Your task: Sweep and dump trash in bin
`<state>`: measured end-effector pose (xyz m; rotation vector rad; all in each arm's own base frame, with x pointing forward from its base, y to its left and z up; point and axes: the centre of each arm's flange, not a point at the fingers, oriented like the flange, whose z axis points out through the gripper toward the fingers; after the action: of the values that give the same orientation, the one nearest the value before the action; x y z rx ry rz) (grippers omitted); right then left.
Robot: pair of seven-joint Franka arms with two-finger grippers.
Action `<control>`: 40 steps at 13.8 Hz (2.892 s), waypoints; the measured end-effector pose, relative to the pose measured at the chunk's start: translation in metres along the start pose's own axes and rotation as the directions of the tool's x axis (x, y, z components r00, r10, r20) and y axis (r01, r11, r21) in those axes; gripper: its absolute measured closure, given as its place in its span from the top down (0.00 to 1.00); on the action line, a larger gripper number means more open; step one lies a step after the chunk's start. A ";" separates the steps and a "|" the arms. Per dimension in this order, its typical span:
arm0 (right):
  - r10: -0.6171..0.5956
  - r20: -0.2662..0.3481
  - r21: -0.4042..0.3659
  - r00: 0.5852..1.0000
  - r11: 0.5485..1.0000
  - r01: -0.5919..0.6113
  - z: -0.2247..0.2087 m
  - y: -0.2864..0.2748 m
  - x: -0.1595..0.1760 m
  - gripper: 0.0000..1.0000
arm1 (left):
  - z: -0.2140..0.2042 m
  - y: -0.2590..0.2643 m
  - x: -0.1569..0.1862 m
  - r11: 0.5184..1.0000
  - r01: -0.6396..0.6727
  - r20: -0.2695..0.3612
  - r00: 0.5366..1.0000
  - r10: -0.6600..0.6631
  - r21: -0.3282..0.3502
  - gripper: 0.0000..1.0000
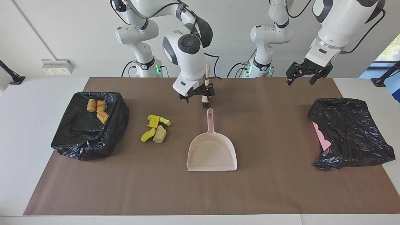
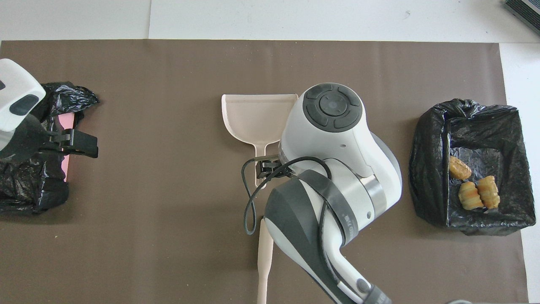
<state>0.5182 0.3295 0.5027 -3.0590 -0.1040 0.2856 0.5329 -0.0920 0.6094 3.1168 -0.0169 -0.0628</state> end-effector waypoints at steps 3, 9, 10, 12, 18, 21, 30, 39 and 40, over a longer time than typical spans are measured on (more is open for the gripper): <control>0.046 0.085 0.027 0.995 0.998 -0.048 -0.007 -0.009 -0.051 1.00 | 0.037 0.057 0.003 0.999 -0.030 -0.049 0.998 0.029 -0.012 1.00; 0.092 0.132 0.022 0.987 0.995 -0.096 0.095 -0.026 -0.157 1.00 | 0.140 0.172 0.018 0.992 -0.125 -0.080 0.989 0.122 -0.033 1.00; 0.111 0.127 0.021 0.986 0.993 -0.115 0.110 -0.030 -0.168 1.00 | 0.163 0.193 0.021 0.989 -0.141 -0.085 0.987 0.137 -0.047 1.00; 0.130 0.108 0.054 0.986 0.989 -0.136 0.140 -0.045 -0.184 1.00 | 0.197 0.223 0.022 0.984 -0.156 -0.078 0.986 0.149 -0.090 1.00; 0.137 0.094 0.033 0.986 0.990 -0.140 0.209 -0.071 -0.219 1.00 | 0.247 0.286 0.000 0.976 -0.183 -0.063 0.982 0.176 -0.117 1.00; 0.147 0.075 0.041 0.986 0.988 -0.150 0.220 -0.065 -0.219 1.00 | 0.275 0.309 -0.010 0.978 -0.171 -0.049 0.985 0.167 -0.120 1.00; 0.153 0.059 0.053 0.987 0.986 -0.156 0.223 -0.063 -0.218 0.30 | 0.273 0.310 -0.005 0.981 -0.150 -0.058 0.988 0.143 -0.121 0.47; 0.120 0.079 0.000 0.990 0.993 -0.120 0.210 -0.058 -0.226 0.26 | 0.251 0.293 0.011 0.936 -0.351 -0.069 0.935 0.348 -0.039 0.31; 0.113 0.081 -0.010 0.990 0.994 -0.113 0.200 -0.053 -0.226 0.26 | 0.249 0.282 0.016 0.913 -0.407 -0.054 0.913 0.405 -0.030 0.31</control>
<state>0.2558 0.3783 0.3518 -3.0636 0.0649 0.4178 0.5359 -0.3801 0.3670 2.9992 -0.6514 0.0181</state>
